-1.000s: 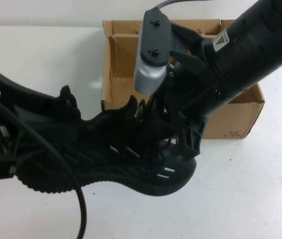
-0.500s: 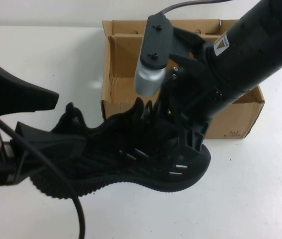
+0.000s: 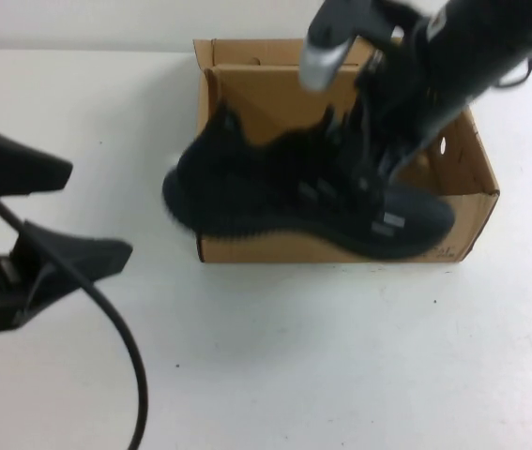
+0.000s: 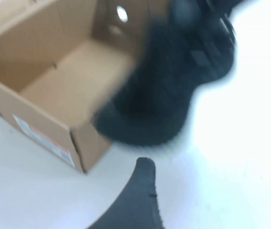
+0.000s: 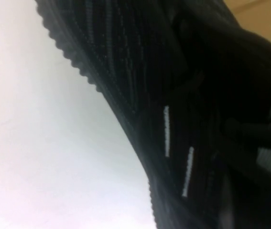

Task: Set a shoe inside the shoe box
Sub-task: Place the shoe in the shoe box

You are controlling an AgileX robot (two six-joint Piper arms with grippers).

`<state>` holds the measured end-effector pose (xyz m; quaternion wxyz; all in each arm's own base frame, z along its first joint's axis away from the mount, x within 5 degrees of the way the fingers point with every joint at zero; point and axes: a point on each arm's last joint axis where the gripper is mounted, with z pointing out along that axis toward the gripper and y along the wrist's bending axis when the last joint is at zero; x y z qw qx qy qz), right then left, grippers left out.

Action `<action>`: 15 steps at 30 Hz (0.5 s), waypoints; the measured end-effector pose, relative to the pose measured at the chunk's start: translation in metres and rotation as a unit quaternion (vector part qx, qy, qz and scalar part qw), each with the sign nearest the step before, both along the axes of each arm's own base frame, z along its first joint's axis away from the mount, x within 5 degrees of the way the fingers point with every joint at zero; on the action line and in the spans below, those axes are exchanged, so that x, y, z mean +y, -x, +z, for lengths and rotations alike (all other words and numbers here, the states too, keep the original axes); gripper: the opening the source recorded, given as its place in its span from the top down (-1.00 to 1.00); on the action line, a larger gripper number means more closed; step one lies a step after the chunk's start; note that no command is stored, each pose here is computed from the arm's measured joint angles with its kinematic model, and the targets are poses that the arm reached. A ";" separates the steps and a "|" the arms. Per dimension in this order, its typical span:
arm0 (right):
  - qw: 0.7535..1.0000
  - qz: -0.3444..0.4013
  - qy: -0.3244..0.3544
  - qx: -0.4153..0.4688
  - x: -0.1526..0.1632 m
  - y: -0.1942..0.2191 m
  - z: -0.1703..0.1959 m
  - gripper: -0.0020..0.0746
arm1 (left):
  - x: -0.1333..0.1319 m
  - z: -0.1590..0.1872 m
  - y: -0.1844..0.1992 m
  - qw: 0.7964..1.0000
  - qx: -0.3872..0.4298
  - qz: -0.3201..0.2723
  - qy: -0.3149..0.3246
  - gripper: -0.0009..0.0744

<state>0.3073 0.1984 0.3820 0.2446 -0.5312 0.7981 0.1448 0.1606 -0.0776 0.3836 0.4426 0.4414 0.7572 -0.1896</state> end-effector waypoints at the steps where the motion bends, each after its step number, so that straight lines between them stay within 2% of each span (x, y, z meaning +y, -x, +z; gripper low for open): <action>1: 1.000 -0.012 -0.002 -0.012 -0.003 -0.009 0.005 0.92 | 0.000 -0.002 0.001 1.000 0.007 -0.005 -0.009 -0.80; 7: 0.994 -0.055 0.019 -0.096 -0.005 -0.052 0.027 0.92 | 0.000 -0.004 0.005 0.999 0.025 -0.017 -0.019 -0.80; 11: 0.991 -0.061 0.036 -0.115 0.004 -0.081 0.014 0.92 | 0.000 -0.006 0.004 0.999 0.032 -0.016 -0.017 -0.80; 15: 0.990 -0.054 0.058 -0.113 0.015 -0.110 -0.016 0.92 | -0.001 -0.009 0.000 0.999 0.046 -0.016 -0.016 -0.80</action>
